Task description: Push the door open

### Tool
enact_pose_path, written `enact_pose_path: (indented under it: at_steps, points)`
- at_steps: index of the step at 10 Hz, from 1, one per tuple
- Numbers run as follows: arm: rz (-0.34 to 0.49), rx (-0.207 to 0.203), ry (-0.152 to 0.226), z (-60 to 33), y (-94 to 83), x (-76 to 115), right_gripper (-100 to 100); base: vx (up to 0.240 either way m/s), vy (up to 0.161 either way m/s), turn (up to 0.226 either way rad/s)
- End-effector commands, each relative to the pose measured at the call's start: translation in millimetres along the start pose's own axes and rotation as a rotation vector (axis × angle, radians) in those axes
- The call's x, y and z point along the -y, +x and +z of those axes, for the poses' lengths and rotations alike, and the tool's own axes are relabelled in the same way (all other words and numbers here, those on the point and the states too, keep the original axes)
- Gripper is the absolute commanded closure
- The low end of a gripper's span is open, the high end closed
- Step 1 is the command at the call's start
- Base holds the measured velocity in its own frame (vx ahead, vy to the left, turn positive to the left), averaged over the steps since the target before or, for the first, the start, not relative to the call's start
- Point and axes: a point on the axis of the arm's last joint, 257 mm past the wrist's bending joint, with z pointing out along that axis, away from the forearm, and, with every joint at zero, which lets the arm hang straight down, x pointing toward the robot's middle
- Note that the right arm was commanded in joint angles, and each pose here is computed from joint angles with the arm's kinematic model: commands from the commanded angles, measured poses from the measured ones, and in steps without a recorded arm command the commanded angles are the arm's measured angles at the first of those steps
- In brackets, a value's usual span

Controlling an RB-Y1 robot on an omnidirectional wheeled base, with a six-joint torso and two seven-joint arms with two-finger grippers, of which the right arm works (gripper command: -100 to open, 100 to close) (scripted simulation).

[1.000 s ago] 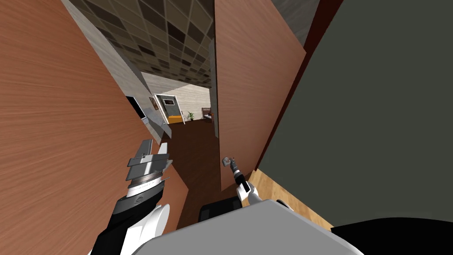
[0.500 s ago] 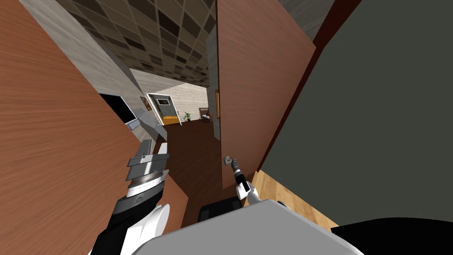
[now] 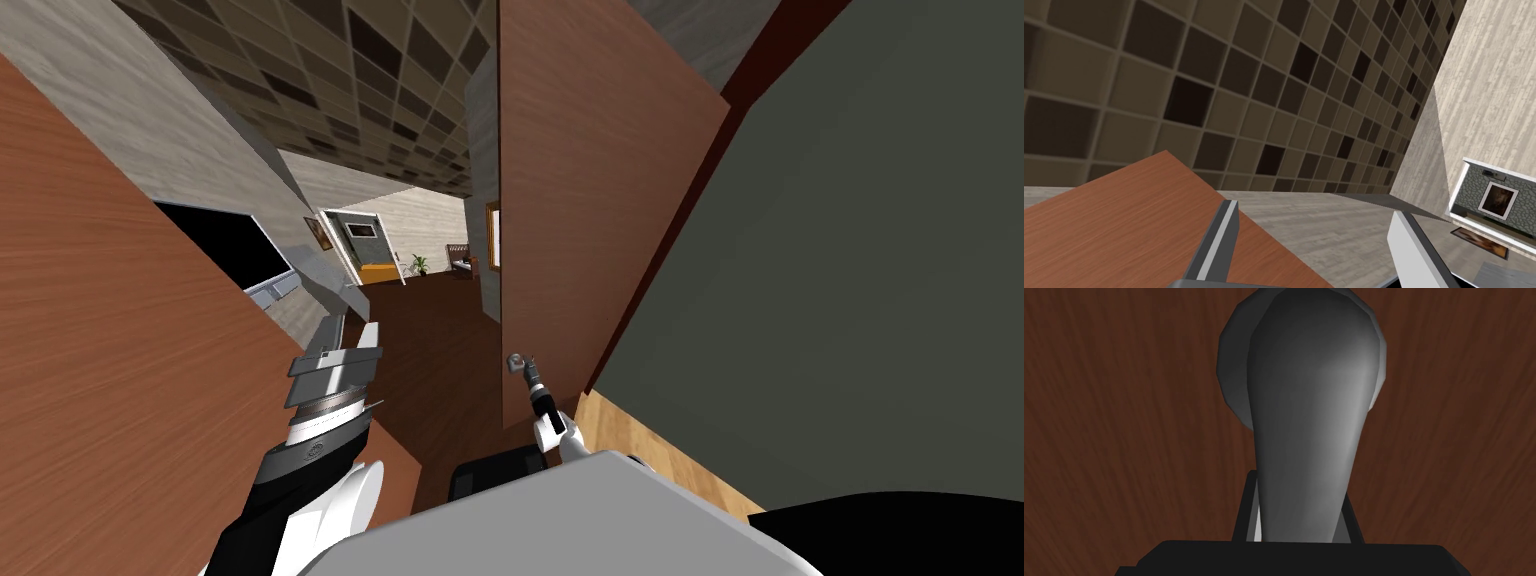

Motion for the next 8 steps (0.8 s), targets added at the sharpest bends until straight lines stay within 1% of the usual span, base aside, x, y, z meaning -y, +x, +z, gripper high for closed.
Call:
enact_pose_path:
  at_steps: [1,2,3,4,6,7,8]
  points:
    - [-0.015,0.014,-0.016,3.2,-12.1,-5.8,100,0.245,0.030,-0.104]
    - [-0.020,0.019,-0.016,2.9,-15.1,-5.7,100,0.221,0.027,-0.141]
    - [-0.020,0.019,-0.013,2.4,-15.1,-4.7,100,0.138,0.028,-0.029]
    - [-0.030,0.028,-0.016,2.0,-20.8,-5.6,100,0.210,0.011,-0.185]
    - [-0.038,0.039,-0.016,1.1,-25.7,-5.6,100,0.232,0.031,-0.168]
    - [-0.038,0.039,-0.016,1.1,-25.7,-5.6,100,0.123,0.017,-0.074]
    - [-0.039,0.039,-0.005,-1.1,-26.1,-0.9,100,0.058,0.012,0.013]
